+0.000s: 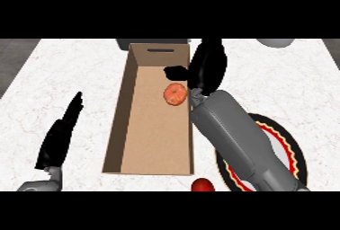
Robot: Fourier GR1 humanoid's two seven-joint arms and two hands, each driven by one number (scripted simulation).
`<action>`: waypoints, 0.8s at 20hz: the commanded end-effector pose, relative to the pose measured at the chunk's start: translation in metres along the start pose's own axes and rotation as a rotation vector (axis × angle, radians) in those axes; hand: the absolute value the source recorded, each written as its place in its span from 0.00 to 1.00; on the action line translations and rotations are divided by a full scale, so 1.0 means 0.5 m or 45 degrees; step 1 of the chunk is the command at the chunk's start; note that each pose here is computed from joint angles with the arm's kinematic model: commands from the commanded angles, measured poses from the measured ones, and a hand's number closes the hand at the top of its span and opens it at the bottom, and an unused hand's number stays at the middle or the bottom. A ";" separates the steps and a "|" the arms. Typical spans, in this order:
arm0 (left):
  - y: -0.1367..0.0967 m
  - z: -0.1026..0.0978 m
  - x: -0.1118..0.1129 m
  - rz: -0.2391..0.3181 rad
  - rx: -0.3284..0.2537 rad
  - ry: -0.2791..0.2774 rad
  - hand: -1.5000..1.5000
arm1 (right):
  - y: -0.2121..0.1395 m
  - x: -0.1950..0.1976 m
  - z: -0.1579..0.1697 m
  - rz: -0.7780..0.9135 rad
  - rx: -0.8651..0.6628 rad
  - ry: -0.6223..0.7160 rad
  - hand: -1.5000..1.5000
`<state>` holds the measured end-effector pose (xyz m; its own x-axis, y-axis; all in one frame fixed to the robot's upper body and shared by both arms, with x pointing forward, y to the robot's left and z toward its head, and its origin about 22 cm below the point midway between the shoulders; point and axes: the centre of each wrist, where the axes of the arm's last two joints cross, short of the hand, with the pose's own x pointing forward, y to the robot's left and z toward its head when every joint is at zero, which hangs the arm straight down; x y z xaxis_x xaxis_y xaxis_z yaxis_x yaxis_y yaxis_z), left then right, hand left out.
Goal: Pick the squash from the plate and place it in the cardboard box
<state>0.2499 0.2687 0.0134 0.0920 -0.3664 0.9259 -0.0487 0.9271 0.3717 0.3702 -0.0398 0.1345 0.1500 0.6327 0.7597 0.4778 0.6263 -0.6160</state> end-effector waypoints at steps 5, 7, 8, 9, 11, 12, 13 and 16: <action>0.036 0.008 -0.009 0.001 0.051 0.034 0.50 | -0.036 -0.016 0.008 -0.517 -0.281 0.141 0.00; 0.037 0.025 -0.044 0.005 0.081 0.067 0.50 | -0.064 -0.030 -0.008 -0.534 -0.359 0.160 0.00; 0.031 0.015 -0.027 0.009 0.066 0.070 0.50 | -0.075 -0.043 0.011 -0.552 -0.369 0.162 0.00; 0.069 0.026 -0.042 0.024 0.085 0.080 0.50 | -0.089 -0.068 0.015 -0.543 -0.406 0.188 0.00; 0.053 0.025 -0.039 0.007 0.100 0.080 0.50 | -0.115 -0.101 0.021 -0.539 -0.486 0.219 0.00; 0.022 0.031 -0.046 0.001 0.105 0.078 0.50 | -0.139 -0.113 0.030 -0.534 -0.497 0.214 0.00; 0.046 0.038 -0.040 0.019 0.105 0.091 0.50 | -0.151 -0.145 0.053 -0.545 -0.519 0.242 0.00; 0.053 0.018 -0.023 0.012 0.126 0.065 0.50 | -0.235 -0.178 0.096 -0.558 -0.549 0.232 0.00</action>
<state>0.2334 0.2943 0.0082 0.1476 -0.3527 0.9240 -0.1297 0.9193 0.3716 0.2995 -0.1182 0.1247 -0.0128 0.3128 0.9497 0.7858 0.5905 -0.1839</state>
